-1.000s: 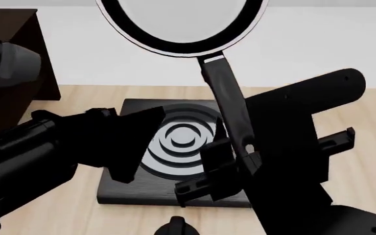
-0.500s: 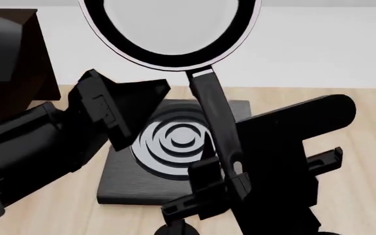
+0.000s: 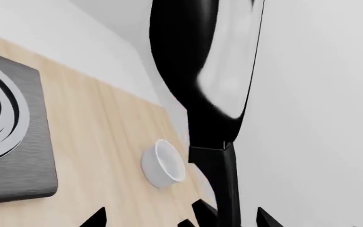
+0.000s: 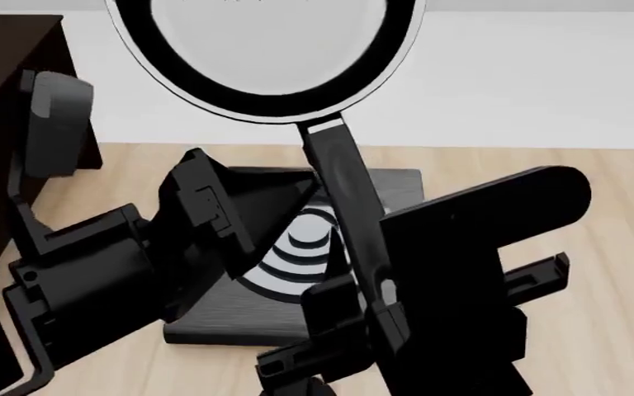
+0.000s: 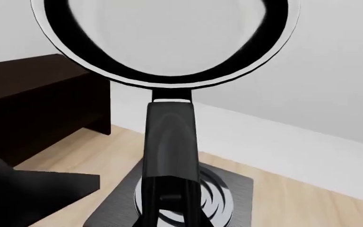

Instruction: Put the frying pan on the cabinet shelf.

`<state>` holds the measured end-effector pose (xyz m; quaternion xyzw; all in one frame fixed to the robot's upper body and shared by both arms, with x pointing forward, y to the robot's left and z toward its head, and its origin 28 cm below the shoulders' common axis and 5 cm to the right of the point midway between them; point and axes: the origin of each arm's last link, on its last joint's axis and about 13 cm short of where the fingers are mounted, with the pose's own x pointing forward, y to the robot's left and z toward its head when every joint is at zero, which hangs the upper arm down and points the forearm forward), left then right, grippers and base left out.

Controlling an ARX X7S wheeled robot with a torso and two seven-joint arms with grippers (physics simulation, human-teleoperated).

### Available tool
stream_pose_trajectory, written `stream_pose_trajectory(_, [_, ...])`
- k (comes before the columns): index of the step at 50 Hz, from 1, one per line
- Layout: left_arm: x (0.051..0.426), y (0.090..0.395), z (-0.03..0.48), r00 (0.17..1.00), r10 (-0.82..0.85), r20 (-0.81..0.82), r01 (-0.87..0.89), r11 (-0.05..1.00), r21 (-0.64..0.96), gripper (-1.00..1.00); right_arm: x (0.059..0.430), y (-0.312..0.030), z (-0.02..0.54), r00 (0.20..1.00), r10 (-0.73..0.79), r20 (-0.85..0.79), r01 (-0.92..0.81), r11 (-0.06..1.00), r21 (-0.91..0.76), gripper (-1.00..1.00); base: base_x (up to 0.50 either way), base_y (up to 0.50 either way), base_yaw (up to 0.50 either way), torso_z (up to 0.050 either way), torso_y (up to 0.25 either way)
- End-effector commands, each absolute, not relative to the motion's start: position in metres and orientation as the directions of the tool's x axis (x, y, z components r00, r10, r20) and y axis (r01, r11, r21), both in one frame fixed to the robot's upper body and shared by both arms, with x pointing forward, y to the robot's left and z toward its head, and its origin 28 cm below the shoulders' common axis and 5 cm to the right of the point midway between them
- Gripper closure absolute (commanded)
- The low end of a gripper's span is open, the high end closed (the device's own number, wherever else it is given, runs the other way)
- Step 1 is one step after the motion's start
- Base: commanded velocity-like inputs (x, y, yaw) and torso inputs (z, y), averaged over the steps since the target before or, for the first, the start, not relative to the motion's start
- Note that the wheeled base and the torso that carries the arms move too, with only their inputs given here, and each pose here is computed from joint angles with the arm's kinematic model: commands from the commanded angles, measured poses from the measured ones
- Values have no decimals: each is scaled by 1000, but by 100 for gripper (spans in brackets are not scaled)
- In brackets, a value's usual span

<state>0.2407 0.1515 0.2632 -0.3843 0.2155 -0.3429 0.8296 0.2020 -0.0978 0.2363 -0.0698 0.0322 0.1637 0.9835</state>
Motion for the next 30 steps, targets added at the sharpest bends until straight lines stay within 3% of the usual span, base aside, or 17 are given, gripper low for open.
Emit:
stream_pose_trajectory(1, [247,144,262,645,-757,-105,387,442,-809,-100,197,-96,243,964,266,-27,-267,953,-141,100,0,0,0,0,0])
stream_pose_trajectory(30, [252,129,261,594,-794,-134,401,435,-806,-100,193,-98,233,964,265,-30,-267,955,-129,100,0,0,0,1,2])
